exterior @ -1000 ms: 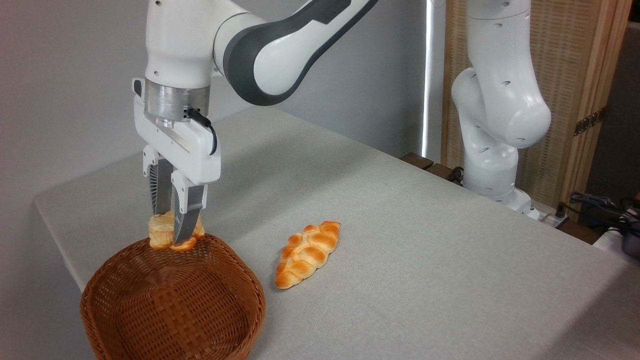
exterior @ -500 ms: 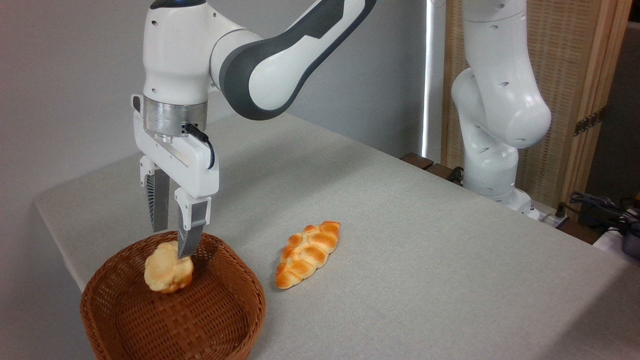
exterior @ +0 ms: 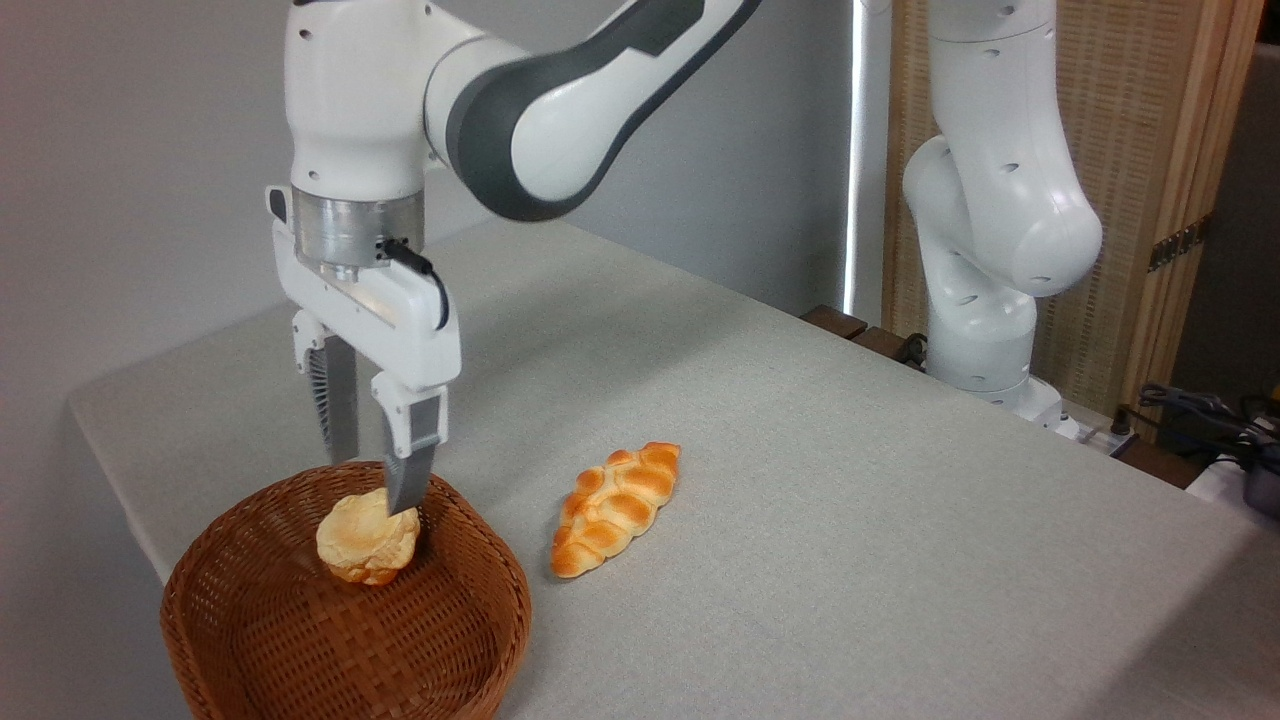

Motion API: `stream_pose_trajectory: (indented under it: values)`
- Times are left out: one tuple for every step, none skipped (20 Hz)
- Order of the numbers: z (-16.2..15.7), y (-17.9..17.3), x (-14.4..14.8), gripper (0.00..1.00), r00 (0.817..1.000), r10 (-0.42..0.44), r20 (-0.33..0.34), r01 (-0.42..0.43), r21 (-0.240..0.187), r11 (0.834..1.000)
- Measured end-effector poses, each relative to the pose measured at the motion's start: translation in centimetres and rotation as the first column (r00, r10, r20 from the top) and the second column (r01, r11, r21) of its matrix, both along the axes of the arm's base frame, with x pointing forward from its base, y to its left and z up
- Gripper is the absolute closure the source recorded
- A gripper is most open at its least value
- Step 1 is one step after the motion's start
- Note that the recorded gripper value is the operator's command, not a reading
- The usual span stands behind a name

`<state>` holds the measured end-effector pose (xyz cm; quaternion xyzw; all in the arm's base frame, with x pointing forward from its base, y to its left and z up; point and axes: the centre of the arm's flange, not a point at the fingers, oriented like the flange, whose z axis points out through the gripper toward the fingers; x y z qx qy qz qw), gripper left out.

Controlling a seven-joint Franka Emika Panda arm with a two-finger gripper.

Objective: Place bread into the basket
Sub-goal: 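Lower the roll into the basket and open the gripper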

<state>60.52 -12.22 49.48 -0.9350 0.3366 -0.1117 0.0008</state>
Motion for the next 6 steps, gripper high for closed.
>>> stream_pose_trajectory:
  values:
    - [0.56,0.26,-0.39,0.00,0.999,-0.001,-0.039,0.001,0.008,1.000]
    - [1.00,0.42,-0.70,0.00,0.998,-0.008,-0.064,0.009,0.028,1.000]
    - [1.32,0.52,-0.85,0.00,0.997,-0.017,-0.071,0.021,0.057,0.998]
    - [1.47,0.52,-0.91,0.00,0.997,-0.025,-0.072,0.030,0.079,0.996]
    - [1.50,0.43,-0.93,0.00,0.997,-0.030,-0.072,0.036,0.089,0.995]
    - [1.48,0.35,-0.95,0.00,0.997,-0.032,-0.073,0.038,0.092,0.995]
